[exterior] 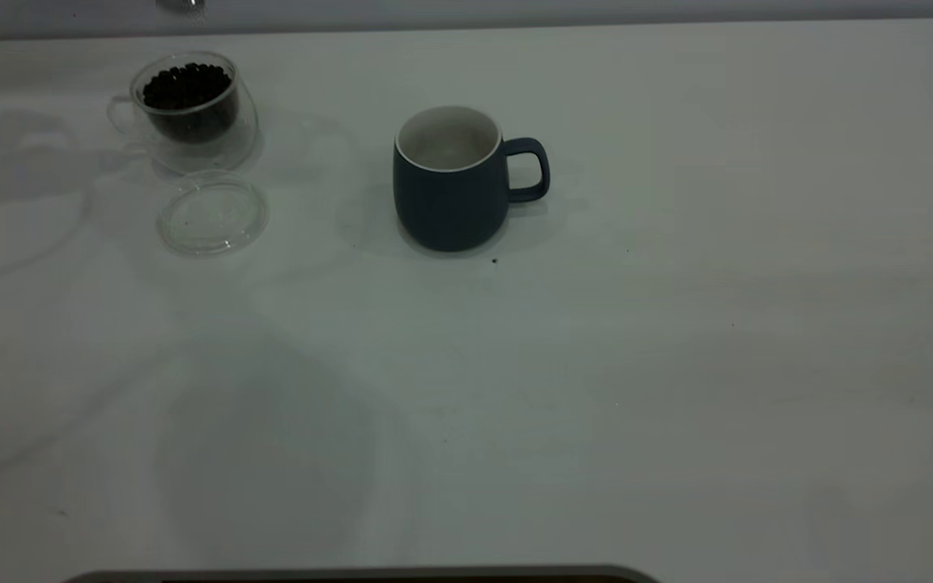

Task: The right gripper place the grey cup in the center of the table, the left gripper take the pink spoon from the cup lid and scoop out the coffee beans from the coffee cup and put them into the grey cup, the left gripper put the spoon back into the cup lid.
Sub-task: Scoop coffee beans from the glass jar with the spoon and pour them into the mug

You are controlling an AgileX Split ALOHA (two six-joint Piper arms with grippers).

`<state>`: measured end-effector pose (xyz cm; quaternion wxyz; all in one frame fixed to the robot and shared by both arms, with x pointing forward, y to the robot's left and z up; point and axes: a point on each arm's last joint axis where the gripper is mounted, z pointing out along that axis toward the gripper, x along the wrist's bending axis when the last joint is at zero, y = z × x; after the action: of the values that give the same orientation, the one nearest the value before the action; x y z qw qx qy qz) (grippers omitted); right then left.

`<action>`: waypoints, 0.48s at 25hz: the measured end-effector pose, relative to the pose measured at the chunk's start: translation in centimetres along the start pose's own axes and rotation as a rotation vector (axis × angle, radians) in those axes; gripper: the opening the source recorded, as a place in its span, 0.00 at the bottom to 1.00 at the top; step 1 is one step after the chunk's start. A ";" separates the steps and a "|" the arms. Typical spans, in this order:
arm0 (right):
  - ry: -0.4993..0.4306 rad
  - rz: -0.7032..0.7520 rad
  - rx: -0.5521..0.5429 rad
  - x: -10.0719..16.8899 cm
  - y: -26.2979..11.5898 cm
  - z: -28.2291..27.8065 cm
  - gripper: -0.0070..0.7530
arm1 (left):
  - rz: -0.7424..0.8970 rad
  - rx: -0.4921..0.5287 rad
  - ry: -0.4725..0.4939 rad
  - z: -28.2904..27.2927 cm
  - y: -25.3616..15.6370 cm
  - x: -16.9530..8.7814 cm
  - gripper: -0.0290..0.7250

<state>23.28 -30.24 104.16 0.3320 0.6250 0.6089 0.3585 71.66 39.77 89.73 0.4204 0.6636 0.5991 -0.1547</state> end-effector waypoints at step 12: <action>0.000 0.000 0.000 0.0 0.0 0.0 0.73 | -0.112 0.010 0.018 3.9 -2.2 4.9 0.21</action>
<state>23.28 -30.24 104.16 0.3320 0.6250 0.6089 0.3585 71.88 39.97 83.12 0.4024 0.6323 0.6385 -0.1749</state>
